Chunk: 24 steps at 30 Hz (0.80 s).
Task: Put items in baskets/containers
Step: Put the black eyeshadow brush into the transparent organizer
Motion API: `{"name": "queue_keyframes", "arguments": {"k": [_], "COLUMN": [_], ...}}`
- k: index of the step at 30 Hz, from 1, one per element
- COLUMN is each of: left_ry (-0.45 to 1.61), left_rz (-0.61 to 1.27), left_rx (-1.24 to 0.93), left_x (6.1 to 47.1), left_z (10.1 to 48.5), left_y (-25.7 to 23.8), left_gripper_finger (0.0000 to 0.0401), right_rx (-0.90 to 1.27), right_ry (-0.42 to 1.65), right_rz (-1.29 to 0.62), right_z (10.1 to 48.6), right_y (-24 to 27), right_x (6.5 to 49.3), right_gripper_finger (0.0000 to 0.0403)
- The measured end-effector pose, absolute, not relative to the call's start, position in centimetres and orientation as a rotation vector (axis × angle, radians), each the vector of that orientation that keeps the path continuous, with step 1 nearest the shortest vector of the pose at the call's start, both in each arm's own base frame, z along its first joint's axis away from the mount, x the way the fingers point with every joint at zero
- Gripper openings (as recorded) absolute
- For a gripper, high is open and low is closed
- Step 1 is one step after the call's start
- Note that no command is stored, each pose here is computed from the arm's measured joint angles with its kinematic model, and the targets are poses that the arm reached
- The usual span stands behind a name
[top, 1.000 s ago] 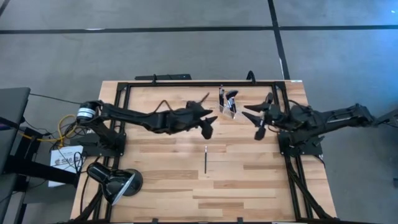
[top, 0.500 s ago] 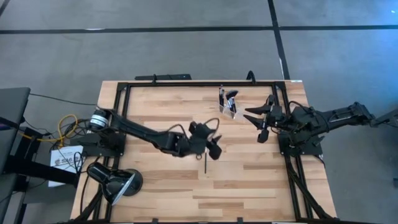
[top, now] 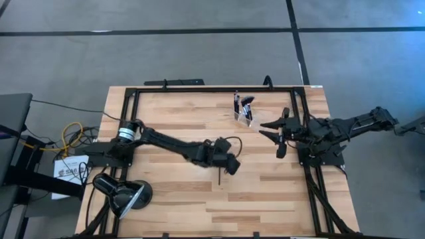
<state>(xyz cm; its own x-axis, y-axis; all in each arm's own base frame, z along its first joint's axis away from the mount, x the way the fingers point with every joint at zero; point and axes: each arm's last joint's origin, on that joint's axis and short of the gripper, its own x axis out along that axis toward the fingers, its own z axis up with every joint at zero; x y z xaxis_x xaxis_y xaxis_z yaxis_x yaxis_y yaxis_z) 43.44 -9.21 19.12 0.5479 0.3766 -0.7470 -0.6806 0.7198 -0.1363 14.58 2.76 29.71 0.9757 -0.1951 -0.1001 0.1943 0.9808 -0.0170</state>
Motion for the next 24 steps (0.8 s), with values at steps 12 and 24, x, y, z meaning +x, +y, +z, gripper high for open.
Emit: {"name": "queue_keyframes", "arguments": {"k": [12,24], "left_ry": [1.090,1.137], "left_rz": [0.570,0.589], "left_rx": [-0.646,-0.676], "left_x": [42.6,42.4], "left_z": [18.0,16.8], "left_y": [-5.6,-6.6], "left_gripper_finger": [0.0165,0.0159], "right_rx": [0.080,0.070], "right_ry": [0.145,0.166], "right_rz": [-0.085,-0.114], "right_z": [29.2,28.8], "right_y": [5.0,6.1], "right_x": [13.9,13.6], "right_gripper_finger": [0.0107,0.0107]}}
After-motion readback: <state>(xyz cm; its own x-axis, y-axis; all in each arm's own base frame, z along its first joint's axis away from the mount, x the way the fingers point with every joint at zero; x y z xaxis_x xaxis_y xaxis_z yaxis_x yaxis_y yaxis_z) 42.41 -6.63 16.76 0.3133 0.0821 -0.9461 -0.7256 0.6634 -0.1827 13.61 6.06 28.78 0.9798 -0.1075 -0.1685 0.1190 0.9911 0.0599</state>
